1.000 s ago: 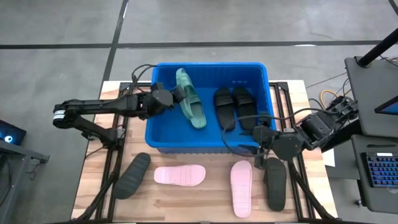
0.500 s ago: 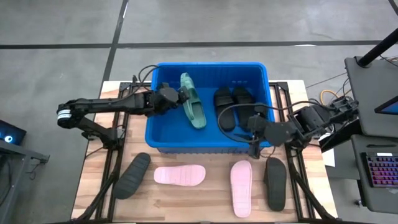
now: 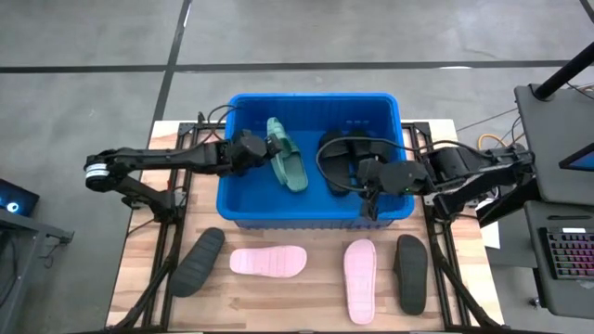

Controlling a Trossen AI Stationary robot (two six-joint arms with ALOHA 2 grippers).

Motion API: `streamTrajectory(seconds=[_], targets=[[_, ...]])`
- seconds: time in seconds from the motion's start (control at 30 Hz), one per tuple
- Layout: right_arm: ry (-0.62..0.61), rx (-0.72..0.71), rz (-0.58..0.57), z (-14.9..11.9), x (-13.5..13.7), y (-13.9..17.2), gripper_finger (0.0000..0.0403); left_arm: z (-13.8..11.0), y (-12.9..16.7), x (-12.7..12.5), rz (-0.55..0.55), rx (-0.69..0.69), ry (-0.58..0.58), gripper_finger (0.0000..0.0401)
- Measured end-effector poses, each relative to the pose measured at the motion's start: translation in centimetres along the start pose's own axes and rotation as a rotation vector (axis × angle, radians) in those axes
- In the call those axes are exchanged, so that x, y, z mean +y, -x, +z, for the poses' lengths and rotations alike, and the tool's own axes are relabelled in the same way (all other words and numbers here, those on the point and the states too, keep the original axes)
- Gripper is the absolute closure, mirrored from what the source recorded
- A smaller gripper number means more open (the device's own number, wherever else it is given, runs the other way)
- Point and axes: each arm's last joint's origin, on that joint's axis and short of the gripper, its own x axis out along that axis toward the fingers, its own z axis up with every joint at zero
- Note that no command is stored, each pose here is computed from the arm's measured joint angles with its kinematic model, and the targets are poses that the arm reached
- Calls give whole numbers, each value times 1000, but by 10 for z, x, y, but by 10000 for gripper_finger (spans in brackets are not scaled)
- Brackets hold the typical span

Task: Pick and place slides into bin
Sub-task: Put the green slide into the bin

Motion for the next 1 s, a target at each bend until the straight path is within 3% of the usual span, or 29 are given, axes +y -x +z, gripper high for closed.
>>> streamTrajectory(seconds=[0.47, 1.0], targets=[[2, 50, 31, -13, 6, -16, 328, -2, -4, 15, 75, 0, -11, 344], [-19, 57, 74, -13, 7, -16, 329, -10, -19, 23, 150, 1, -30, 344]])
